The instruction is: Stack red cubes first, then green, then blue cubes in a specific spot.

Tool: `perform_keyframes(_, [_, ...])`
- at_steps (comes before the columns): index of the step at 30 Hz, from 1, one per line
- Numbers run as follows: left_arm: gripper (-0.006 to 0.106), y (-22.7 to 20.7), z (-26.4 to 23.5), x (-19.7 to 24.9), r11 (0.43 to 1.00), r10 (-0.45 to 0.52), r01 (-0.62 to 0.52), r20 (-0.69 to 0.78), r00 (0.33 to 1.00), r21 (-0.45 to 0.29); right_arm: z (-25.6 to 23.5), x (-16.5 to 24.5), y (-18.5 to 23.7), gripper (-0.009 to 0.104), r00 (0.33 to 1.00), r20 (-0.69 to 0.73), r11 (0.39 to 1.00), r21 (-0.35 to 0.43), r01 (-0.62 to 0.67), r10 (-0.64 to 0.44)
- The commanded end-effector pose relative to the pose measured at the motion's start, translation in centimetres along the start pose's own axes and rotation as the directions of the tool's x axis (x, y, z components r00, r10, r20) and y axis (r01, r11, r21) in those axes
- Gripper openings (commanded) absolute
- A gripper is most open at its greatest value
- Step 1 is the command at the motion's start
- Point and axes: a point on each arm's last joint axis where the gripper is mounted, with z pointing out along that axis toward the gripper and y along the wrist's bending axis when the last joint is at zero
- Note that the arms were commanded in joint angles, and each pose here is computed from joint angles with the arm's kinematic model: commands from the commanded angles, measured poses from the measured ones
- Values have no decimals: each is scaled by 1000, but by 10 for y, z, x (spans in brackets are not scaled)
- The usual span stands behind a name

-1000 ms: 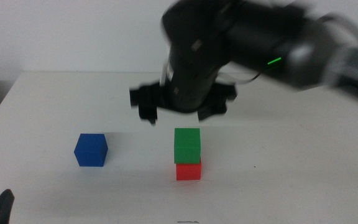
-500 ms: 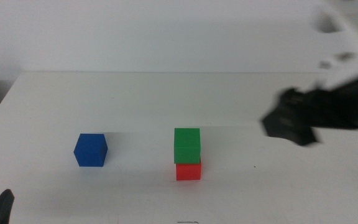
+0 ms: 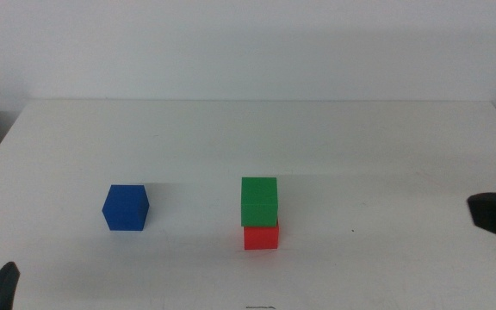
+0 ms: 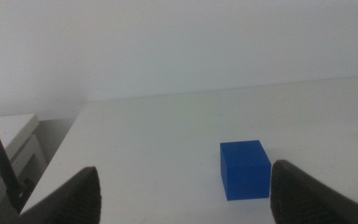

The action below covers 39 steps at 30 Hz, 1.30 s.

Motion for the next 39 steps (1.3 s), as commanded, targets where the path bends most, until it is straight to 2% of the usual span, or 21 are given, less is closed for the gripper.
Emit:
perform_keyframes(1, [94, 1, -2, -10, 1000, -15, 15, 106, 994, -4, -13, -10, -2, 85, 993, 118, 999, 35, 26, -30])
perform_keyframes(12, [94, 1, -2, -10, 1000, -15, 15, 106, 994, -4, -17, -11, -3, 85, 989, 141, 998, 53, 36, -43])
perform_keyframes(17, [94, 4, 24, -76, 1000, -20, 22, -150, 988, 13, -17, -11, -3, 85, 989, 141, 998, 53, 36, -43])
perform_keyframes(21, [94, 6, 56, -122, 999, -11, 25, -387, 922, 30, -17, -11, -3, 85, 989, 141, 998, 55, 37, -45])
perform_keyframes(25, [94, 7, 91, -143, 998, -2, 35, -594, 804, 44, -17, -11, -4, 85, 989, 139, 997, 65, 44, -53])
perform_keyframes(29, [94, 7, 119, -152, 998, 5, 40, -688, 726, 50, -17, -11, -4, 85, 989, 139, 997, 65, 44, -53])
perform_keyframes(31, [94, 7, 134, -153, 998, 4, 44, -704, 710, 50, -17, -11, -4, 85, 989, 139, 997, 65, 44, -53])
perform_keyframes(34, [94, 4, 152, -149, 995, -22, 84, -724, 690, 50, -17, -11, -4, 85, 989, 139, 997, 65, 44, -53])
perform_keyframes(39, [94, -2, 173, -130, 985, -71, 166, -787, 613, 41, -17, -11, -4, 85, 989, 139, 997, 65, 44, -53])
